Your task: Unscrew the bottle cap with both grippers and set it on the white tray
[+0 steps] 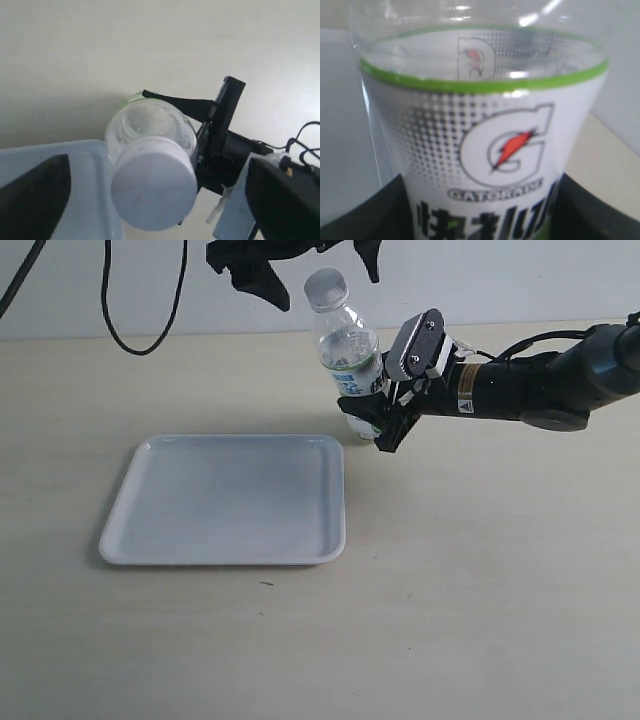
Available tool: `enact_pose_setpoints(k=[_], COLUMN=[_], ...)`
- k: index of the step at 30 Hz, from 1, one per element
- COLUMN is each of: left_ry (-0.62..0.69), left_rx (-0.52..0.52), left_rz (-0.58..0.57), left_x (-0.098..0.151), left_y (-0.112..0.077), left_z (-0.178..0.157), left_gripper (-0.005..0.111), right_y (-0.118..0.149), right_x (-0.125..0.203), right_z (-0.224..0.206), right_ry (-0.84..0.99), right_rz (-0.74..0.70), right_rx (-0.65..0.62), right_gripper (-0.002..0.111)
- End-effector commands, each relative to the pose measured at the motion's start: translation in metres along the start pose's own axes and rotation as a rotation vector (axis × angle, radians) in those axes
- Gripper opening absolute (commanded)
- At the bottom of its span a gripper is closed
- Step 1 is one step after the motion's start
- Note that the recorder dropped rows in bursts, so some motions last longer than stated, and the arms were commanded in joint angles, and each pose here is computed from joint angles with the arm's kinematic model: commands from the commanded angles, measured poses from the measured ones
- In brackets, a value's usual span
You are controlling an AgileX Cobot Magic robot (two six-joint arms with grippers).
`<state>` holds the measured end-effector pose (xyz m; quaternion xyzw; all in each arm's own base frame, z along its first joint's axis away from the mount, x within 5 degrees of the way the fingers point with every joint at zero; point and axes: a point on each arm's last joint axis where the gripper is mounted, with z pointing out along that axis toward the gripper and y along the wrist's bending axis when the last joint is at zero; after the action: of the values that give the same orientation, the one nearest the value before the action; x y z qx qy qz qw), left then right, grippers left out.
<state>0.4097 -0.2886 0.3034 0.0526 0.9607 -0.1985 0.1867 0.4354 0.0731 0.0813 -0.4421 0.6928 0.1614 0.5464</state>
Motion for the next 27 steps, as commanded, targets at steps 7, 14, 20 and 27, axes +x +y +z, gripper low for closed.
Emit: enact_pose_setpoints(k=[7, 14, 20, 27], left_ry=[-0.011, -0.016, -0.021, -0.032], left_rx=[0.039, 0.04, 0.04, 0.041], left_rz=[0.545, 0.785, 0.957, 1.099], left_x=[0.0002, -0.0003, -0.0003, -0.0005], left_y=[-0.0051, -0.0044, -0.0046, -0.0057], left_z=[-0.0032, -0.0033, -0.004, -0.0078], left_gripper=[0.09, 0.078, 0.078, 0.078], right_y=[0.0044, 0.0044, 0.0044, 0.0044], right_x=[0.0071, 0.0071, 0.0071, 0.0071], right_z=[0.001, 0.001, 0.001, 0.001], right_ry=[0.034, 0.034, 0.034, 0.034], right_rz=[-0.001, 0.005, 0.005, 0.007], right_rx=[-0.026, -0.026, -0.026, -0.026], right_gripper=[0.0, 0.0, 0.0, 0.0])
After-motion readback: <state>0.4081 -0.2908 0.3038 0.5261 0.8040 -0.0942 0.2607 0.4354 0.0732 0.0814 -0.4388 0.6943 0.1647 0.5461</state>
